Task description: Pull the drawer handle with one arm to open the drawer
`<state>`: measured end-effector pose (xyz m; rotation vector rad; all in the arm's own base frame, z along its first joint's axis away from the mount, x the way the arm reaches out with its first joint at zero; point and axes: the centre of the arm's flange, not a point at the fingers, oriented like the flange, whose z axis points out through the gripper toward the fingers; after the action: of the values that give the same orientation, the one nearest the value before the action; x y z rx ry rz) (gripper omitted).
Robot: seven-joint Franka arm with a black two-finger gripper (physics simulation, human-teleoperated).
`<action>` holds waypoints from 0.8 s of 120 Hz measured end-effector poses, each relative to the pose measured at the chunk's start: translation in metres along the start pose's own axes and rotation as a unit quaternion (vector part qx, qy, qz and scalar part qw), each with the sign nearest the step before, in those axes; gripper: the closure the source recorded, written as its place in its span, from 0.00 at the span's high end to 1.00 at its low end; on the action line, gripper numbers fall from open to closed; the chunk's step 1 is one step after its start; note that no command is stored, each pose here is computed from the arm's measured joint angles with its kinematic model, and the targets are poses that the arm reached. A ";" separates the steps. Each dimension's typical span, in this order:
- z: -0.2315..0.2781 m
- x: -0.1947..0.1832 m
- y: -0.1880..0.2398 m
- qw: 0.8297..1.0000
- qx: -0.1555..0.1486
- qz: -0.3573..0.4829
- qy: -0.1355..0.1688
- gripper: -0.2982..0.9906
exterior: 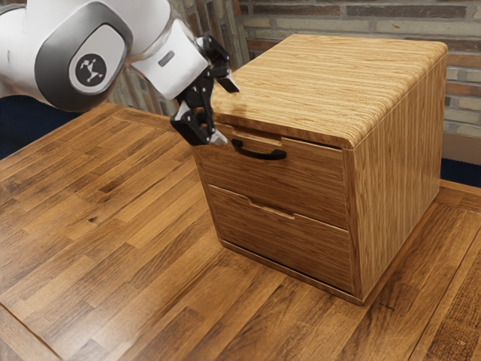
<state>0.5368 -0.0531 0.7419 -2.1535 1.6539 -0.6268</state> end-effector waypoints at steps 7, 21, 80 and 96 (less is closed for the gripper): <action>-0.031 0.028 0.029 0.999 0.018 0.047 0.004 0.75; 0.019 0.063 0.038 0.993 -0.004 0.115 0.005 0.76; 0.021 0.025 0.043 0.988 0.020 0.155 -0.020 0.49; 0.025 0.022 0.042 0.988 0.015 0.150 -0.020 0.41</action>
<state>0.5215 -0.0848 0.7013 -1.8318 1.8839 -0.5109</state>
